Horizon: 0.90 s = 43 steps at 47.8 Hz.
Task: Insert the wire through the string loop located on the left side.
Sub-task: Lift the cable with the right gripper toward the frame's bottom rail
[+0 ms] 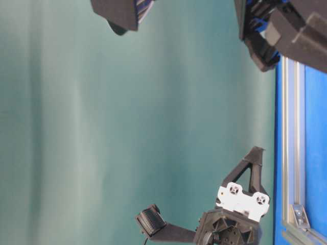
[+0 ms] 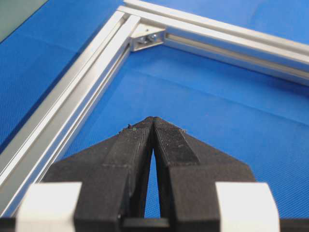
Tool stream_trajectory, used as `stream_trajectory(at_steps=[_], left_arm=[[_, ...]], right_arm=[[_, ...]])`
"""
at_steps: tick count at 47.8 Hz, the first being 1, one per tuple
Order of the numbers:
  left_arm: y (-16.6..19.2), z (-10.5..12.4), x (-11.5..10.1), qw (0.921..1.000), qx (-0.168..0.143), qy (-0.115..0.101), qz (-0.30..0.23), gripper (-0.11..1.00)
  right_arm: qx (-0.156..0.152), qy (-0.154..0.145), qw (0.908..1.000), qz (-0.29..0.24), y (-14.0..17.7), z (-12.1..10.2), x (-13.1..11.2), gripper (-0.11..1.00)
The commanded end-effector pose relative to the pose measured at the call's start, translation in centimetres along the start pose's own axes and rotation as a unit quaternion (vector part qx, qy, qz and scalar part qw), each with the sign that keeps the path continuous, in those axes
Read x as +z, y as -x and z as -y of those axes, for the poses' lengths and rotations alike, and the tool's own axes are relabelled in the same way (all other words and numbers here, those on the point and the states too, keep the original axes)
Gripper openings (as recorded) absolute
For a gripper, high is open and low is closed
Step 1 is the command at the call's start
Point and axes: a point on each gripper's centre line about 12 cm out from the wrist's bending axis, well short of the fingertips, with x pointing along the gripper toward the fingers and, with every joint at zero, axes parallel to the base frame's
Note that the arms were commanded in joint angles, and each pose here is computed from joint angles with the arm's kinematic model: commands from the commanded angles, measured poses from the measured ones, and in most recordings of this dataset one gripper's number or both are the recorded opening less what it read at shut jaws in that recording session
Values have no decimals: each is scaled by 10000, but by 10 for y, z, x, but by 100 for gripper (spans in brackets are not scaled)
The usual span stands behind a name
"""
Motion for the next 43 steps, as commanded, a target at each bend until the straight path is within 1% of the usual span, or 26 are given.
stream_trajectory(at_steps=[1, 15, 21, 24, 43], left_arm=[[1, 1, 15, 9998, -17, 10, 222, 0], [1, 0, 14, 9998, -11, 15, 214, 0], [2, 0, 14, 9998, -4, 17, 215, 0], [2, 0, 14, 9998, -16, 9, 207, 0], [1, 1, 15, 9998, -17, 10, 222, 0]], right_arm=[[-153, -52, 9996, 227, 6, 14, 16, 0], [-765, -265, 9964, 252, 15, 65, 16, 0], [-936, -334, 9949, 186, 18, 80, 14, 0], [-972, -354, 9945, 145, 19, 82, 13, 0], [-969, -342, 9946, 113, 19, 82, 12, 0]])
